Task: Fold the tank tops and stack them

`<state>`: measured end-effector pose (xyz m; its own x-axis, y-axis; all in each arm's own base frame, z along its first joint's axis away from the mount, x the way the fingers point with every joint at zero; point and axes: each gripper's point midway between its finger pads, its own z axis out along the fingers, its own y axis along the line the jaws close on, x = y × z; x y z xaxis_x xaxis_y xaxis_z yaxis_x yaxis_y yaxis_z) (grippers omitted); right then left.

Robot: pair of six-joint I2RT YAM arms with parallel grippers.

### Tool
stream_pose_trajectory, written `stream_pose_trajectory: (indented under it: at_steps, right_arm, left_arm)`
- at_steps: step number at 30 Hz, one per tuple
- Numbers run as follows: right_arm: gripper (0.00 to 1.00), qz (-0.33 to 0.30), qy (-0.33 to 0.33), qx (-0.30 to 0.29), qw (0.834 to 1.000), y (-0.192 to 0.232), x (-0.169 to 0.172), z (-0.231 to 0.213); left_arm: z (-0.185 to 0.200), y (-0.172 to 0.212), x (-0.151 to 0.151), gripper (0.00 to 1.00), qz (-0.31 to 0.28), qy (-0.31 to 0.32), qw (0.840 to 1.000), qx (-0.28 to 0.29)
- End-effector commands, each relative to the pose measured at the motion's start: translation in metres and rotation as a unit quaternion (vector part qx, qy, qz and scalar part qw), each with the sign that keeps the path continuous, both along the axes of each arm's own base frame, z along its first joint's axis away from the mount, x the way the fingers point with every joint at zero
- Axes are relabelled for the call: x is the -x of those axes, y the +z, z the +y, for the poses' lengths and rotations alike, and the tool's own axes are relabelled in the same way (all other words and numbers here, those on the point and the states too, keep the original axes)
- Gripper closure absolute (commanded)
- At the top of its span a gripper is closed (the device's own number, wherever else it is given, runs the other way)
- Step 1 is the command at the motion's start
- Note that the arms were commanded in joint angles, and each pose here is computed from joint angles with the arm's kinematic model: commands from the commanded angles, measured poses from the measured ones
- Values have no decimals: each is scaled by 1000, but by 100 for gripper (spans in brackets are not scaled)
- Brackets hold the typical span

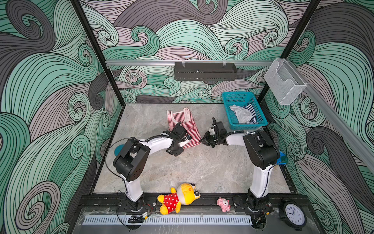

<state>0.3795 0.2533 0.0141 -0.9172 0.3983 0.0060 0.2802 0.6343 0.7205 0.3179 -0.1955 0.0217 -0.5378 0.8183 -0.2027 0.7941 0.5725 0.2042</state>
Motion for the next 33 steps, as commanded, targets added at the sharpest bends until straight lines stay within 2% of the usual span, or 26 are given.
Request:
stream_pose_trajectory:
  at_steps: [1,7,11,13,16,18,25,33]
  right_arm:
    - [95,25,-4,9,1000,-9,12,-7]
    - [95,28,-1,9,1000,-9,15,-8]
    - [96,25,-4,8,1000,-5,13,-11]
    - [96,23,-5,7,1000,-2,12,-12]
    - [97,21,-6,4,1000,0,9,-12]
    - [98,19,-7,2,1000,2,8,-13]
    - [99,9,-6,3,1000,18,17,-19]
    - [100,12,-2,31,999,45,69,-44]
  left_arm:
    - [4,2,-21,61,-39,-4,999,-34]
    - [8,-9,-14,61,-17,-19,998,-50]
    - [13,-20,-4,66,9,-37,997,-64]
    - [12,-22,3,71,24,-50,996,-62]
    - [9,-25,15,93,50,-74,995,-52]
    - [7,-23,18,100,58,-81,994,-46]
    - [-11,-1,38,100,87,-114,990,-7]
    - [-43,35,101,100,168,-173,969,44]
